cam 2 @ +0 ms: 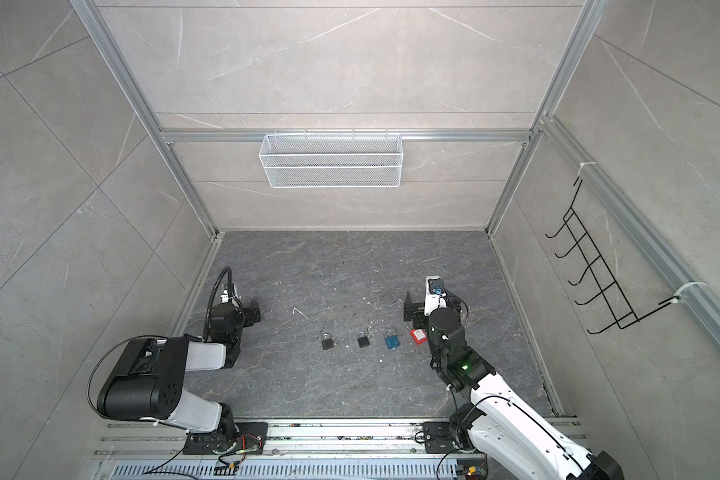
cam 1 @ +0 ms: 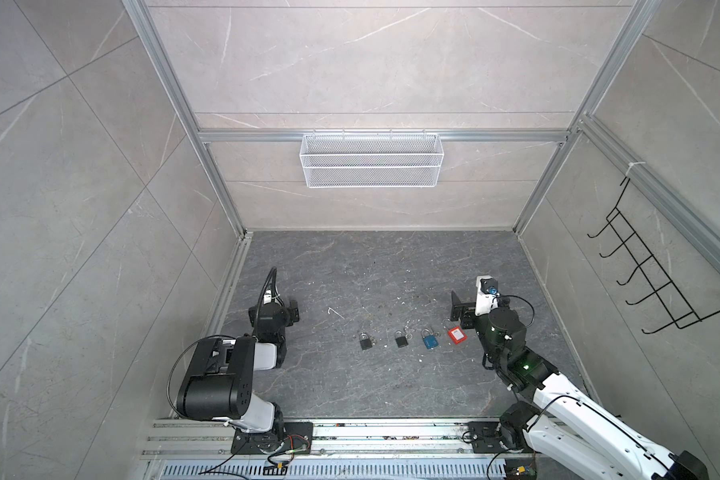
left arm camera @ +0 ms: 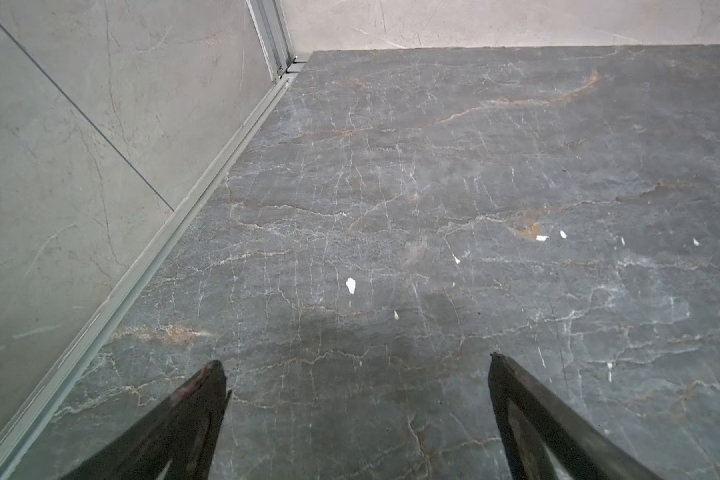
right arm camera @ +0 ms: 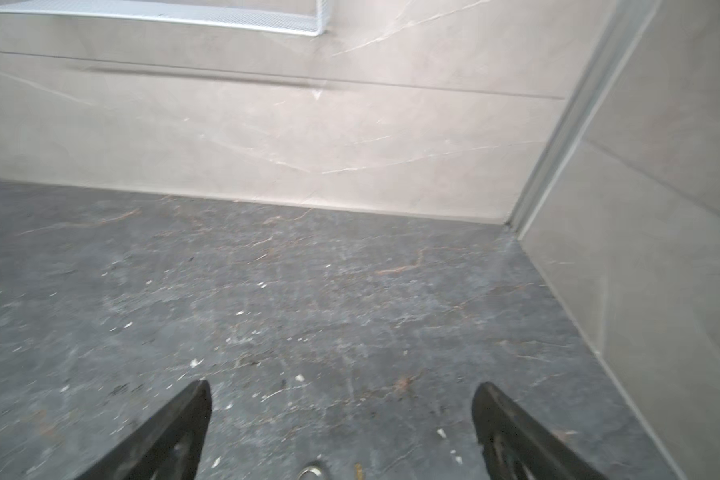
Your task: Lock with the key
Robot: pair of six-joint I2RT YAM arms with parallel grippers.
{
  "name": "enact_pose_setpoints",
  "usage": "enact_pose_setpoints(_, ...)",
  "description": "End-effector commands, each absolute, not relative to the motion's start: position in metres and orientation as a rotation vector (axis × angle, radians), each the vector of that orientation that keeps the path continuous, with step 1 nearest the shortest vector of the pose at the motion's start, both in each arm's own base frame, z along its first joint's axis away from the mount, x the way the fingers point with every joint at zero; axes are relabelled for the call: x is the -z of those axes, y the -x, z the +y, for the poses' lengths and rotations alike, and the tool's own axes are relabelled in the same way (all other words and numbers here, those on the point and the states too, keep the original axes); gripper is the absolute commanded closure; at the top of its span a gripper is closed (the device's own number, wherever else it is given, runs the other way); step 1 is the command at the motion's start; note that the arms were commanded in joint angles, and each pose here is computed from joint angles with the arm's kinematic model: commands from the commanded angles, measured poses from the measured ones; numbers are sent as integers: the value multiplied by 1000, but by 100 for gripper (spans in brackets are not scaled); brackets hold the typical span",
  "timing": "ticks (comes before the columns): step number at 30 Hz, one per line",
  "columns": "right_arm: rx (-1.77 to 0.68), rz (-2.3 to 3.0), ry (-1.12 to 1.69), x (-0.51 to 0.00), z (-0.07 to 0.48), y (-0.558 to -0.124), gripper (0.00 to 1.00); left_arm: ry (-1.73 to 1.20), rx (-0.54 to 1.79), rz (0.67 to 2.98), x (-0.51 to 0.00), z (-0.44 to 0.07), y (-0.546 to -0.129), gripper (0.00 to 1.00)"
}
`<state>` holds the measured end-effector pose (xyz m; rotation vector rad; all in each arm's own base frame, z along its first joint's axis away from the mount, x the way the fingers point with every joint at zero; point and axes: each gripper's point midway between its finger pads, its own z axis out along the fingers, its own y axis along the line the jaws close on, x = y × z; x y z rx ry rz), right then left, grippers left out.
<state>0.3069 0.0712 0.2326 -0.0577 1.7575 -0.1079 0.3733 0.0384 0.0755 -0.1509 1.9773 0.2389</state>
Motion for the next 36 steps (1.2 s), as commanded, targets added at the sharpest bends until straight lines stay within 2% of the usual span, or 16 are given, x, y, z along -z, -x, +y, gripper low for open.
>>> enact_pose_setpoints(1,341,1750,-20,-223,32,-313,0,181,-210,1936,-88,39,-379,0)
enact_pose_setpoints(13,250,1750,-90,-137,6,-351,0,182,-212,1933,-88,39,-379,0)
enact_pose_setpoints(26,81,1810,24,-103,23,-375,0,182,-212,1934,-88,39,-379,0)
enact_pose_setpoints(36,56,1878,-54,-97,7,-388,0,182,-212,1934,-88,39,-379,0)
